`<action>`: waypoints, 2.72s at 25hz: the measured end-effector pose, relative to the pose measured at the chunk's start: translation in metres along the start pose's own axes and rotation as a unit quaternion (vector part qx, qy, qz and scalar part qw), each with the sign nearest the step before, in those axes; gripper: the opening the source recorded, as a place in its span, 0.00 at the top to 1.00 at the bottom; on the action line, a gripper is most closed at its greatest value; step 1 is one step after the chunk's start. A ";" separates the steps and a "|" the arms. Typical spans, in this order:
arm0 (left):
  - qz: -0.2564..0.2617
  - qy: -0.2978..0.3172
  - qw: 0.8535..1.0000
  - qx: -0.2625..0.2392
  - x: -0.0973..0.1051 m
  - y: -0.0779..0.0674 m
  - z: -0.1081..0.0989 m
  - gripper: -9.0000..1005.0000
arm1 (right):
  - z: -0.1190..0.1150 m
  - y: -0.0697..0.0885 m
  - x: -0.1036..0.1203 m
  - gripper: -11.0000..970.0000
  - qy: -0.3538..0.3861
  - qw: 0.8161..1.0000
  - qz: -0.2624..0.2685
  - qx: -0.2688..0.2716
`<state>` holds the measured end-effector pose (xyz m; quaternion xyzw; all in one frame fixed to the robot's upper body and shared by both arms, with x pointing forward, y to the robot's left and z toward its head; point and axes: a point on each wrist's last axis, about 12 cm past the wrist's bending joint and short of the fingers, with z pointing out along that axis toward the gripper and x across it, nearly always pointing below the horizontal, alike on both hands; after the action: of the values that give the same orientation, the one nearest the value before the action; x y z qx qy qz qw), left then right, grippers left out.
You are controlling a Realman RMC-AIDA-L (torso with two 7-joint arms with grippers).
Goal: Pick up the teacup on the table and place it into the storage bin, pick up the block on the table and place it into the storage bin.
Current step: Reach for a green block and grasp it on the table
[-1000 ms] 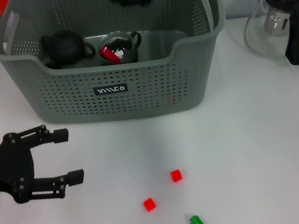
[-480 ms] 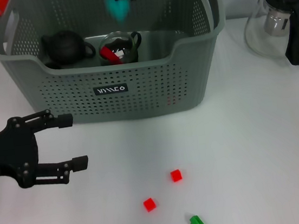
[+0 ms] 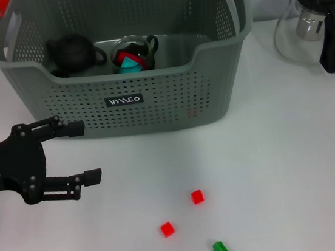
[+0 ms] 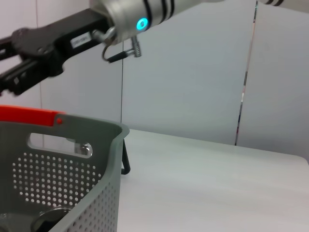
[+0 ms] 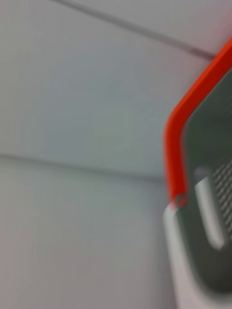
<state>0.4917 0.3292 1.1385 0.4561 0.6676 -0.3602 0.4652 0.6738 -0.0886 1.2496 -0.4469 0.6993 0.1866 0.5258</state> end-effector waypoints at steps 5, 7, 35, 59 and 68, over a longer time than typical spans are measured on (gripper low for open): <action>-0.001 0.001 1.000 0.000 0.001 -0.001 -0.001 0.09 | -0.039 0.014 0.004 0.07 -0.042 0.997 -0.024 -0.055; -0.003 0.003 1.000 0.000 0.002 -0.001 -0.002 0.09 | -0.054 0.022 0.014 0.05 -0.042 0.995 -0.040 -0.080; -0.050 -0.018 0.999 -0.010 0.011 -0.003 0.003 0.09 | -0.091 0.082 0.131 0.04 0.181 0.911 -0.090 -0.359; -0.061 -0.022 0.998 -0.016 0.016 -0.002 0.005 0.09 | -0.038 0.133 0.138 0.05 0.301 0.839 -0.191 -0.410; -0.065 -0.026 0.997 -0.023 0.017 -0.003 0.003 0.09 | -0.030 0.145 0.143 0.05 0.306 0.830 -0.227 -0.406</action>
<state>0.4869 0.3300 1.1213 0.3913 0.6917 -0.3863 0.4682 0.5309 -0.0950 1.1015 -0.8009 0.5642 0.1825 0.0830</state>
